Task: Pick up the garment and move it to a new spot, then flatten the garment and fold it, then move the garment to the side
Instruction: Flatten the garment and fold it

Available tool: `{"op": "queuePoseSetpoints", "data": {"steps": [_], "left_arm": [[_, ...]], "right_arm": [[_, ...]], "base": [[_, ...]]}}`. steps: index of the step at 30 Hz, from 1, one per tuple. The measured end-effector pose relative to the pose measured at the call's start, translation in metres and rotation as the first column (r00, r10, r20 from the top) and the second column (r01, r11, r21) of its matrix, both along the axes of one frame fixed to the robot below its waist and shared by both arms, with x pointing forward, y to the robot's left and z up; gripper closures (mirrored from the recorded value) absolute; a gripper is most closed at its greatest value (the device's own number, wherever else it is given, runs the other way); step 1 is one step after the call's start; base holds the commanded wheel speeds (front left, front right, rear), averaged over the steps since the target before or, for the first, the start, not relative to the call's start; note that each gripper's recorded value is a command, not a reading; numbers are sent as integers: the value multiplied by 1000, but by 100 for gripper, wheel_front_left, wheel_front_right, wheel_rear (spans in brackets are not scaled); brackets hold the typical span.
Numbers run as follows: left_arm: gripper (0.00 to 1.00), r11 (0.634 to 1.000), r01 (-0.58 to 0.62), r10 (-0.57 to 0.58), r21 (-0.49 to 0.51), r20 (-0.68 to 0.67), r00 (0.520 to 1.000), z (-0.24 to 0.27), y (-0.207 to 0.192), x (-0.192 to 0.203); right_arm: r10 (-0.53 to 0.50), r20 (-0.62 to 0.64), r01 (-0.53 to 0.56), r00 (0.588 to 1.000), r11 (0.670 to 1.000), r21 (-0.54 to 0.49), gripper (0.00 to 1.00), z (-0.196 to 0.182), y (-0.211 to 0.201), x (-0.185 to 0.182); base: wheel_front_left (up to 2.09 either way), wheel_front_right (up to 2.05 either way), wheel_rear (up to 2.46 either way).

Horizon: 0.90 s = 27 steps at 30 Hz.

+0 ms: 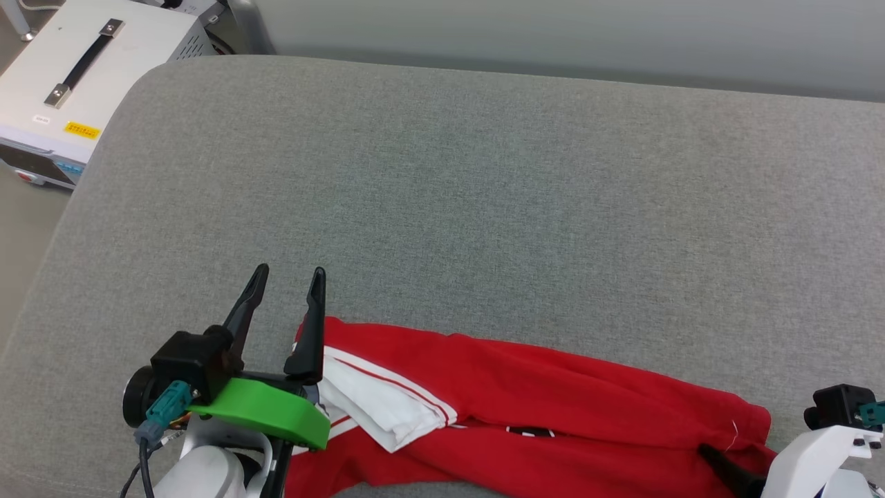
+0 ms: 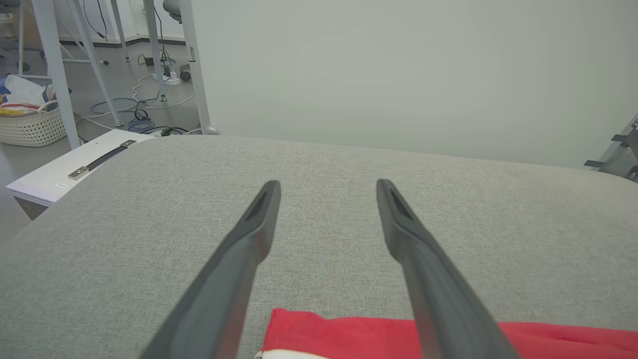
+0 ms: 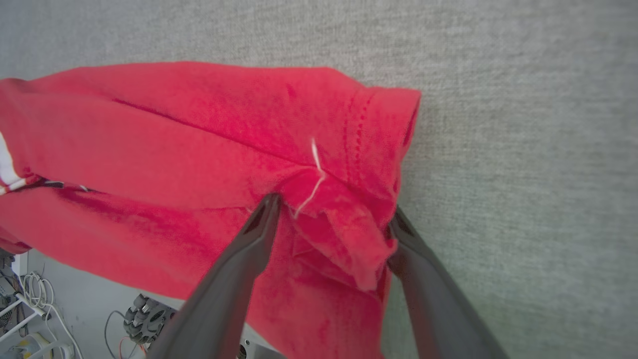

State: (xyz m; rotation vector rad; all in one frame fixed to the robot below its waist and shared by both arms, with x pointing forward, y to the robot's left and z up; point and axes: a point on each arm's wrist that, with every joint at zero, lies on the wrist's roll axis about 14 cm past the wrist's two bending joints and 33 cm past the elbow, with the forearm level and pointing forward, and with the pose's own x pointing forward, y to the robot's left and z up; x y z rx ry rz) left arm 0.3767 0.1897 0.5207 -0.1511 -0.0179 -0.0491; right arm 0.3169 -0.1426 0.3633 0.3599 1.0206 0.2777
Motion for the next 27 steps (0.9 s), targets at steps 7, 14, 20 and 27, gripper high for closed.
{"op": "queuePoseSetpoints", "data": {"steps": [7,14,20,27], "left_arm": [[0,1000,6,-6,14,-7,1000,-5,-1,2],[0,999,8,-8,32,3,1000,-3,0,-2],[0,998,21,-22,57,27,999,4,-2,-8],[0,997,35,-38,67,35,999,8,-5,-9]], "right_arm": [[14,-25,-14,1000,1000,15,100,-5,7,-3],[12,12,-12,1000,999,30,100,3,11,-3],[-52,96,52,994,999,5,100,23,-14,11],[-166,111,177,980,979,-102,100,32,-80,14]], "base": [[0,0,0],[0,0,0],[0,0,0],[0,0,0]]}}
